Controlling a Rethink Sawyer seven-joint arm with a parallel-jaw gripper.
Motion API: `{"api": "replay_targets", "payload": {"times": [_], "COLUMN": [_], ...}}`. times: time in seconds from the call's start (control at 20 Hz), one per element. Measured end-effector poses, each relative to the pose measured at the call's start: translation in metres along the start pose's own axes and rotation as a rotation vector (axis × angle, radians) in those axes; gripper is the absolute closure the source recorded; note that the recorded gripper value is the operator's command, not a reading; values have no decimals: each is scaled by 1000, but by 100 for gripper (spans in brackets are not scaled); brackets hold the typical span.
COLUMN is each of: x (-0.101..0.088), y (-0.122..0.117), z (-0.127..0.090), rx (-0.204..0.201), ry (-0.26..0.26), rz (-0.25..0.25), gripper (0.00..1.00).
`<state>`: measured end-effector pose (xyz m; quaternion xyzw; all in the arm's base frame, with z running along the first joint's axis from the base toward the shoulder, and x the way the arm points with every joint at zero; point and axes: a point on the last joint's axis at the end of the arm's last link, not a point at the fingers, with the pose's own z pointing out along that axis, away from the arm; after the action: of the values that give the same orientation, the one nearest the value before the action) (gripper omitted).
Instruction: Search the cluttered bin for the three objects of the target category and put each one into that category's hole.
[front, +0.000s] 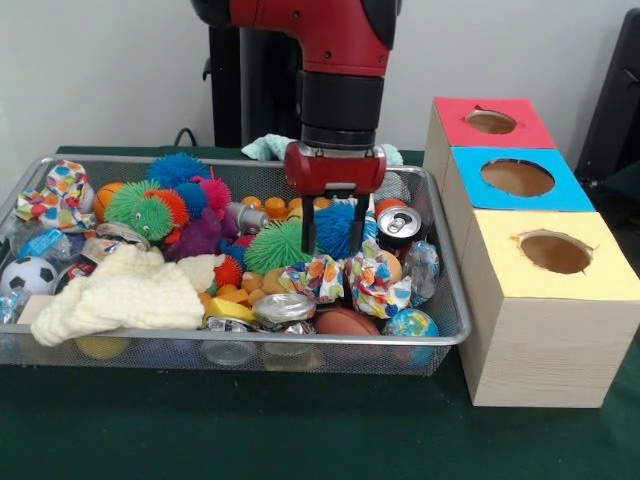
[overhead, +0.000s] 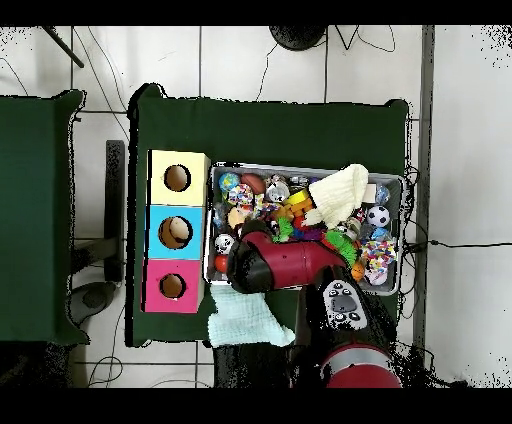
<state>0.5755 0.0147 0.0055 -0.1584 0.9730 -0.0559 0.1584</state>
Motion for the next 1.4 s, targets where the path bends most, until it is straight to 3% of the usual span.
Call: {"api": "replay_targets", "payload": {"times": [1.4], "x": [-12], "y": [6], "z": [-6], "rx": [3], "ry": [-35], "rz": [-15], "gripper": [0]}}
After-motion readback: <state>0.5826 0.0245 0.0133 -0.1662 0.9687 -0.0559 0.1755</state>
